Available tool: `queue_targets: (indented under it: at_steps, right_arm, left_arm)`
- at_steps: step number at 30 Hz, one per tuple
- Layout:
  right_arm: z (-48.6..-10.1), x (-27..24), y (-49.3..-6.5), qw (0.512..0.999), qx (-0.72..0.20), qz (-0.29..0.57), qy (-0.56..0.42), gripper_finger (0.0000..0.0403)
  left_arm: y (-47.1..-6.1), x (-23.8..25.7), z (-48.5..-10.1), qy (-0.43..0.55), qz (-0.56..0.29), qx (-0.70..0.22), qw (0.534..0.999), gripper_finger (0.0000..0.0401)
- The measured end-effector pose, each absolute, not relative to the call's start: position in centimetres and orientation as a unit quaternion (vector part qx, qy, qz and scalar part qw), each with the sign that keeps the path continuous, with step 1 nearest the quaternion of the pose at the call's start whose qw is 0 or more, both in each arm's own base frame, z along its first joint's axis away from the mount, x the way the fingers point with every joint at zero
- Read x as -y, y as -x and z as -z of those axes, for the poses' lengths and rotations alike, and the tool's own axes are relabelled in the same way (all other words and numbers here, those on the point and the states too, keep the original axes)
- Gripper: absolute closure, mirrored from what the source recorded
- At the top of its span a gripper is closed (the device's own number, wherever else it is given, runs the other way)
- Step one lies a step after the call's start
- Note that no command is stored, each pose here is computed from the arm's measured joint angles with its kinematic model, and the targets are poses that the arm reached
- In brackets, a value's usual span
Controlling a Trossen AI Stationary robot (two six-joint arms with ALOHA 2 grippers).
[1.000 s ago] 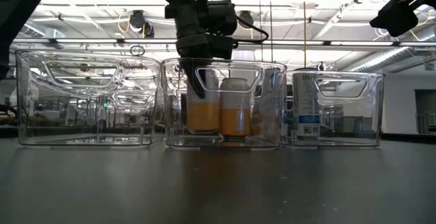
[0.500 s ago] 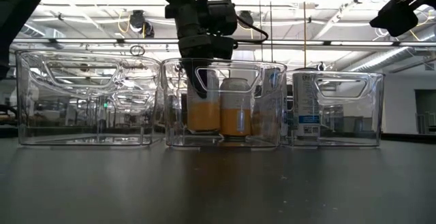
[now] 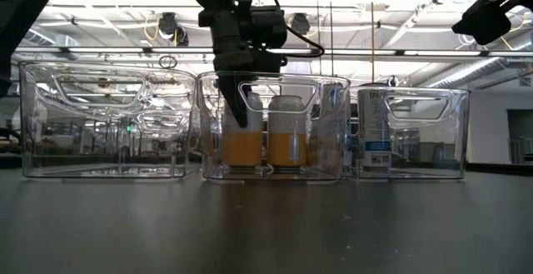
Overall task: Sort soda cans
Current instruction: Put the orange soda can into the center transparent bin, then put the right red soda can into the left transparent bin
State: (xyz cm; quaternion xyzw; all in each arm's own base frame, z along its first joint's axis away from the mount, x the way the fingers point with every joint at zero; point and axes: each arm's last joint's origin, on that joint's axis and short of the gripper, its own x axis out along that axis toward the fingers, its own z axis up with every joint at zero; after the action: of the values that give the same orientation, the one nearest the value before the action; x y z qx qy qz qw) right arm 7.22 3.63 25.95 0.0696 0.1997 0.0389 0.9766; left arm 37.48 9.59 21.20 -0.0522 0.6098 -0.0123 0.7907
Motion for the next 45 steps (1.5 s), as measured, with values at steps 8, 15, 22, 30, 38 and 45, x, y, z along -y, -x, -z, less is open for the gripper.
queue_targets:
  at_steps: [8,15,22,30,38,45]
  right_arm:
    - [-26.0,-3.6,-7.2,0.977,-0.200,-0.039,-0.070,0.0014]
    - [-26.0,-3.6,-7.2,0.977,-0.200,-0.039,-0.070,0.0014]
    - [-26.0,-3.6,-7.2,0.977,-0.200,-0.039,-0.070,0.0014]
    - [-25.9,-3.6,-7.2,0.977,-0.200,-0.040,-0.069,0.0014]
    - [-25.9,-3.6,-7.2,0.976,-0.200,-0.041,-0.069,0.0014]
    - [-25.9,-3.6,-7.2,0.976,-0.201,-0.041,-0.070,0.0014]
  left_arm:
    - [-37.5,-9.5,-21.1,0.053,0.014,-0.610,0.791,0.0011]
    - [-37.7,-9.7,-22.3,0.056,0.010,-0.610,0.790,0.0004]
    - [-37.6,-9.7,-25.7,0.065,-0.005,-0.627,0.776,0.0004]
    - [-36.9,-9.5,-30.1,0.138,-0.065,-0.633,0.759,0.0004]
    - [-35.9,-8.1,-34.0,0.157,-0.157,-0.638,0.738,0.0004]
    - [-34.6,-3.2,-36.9,0.150,-0.208,-0.601,0.757,0.0004]
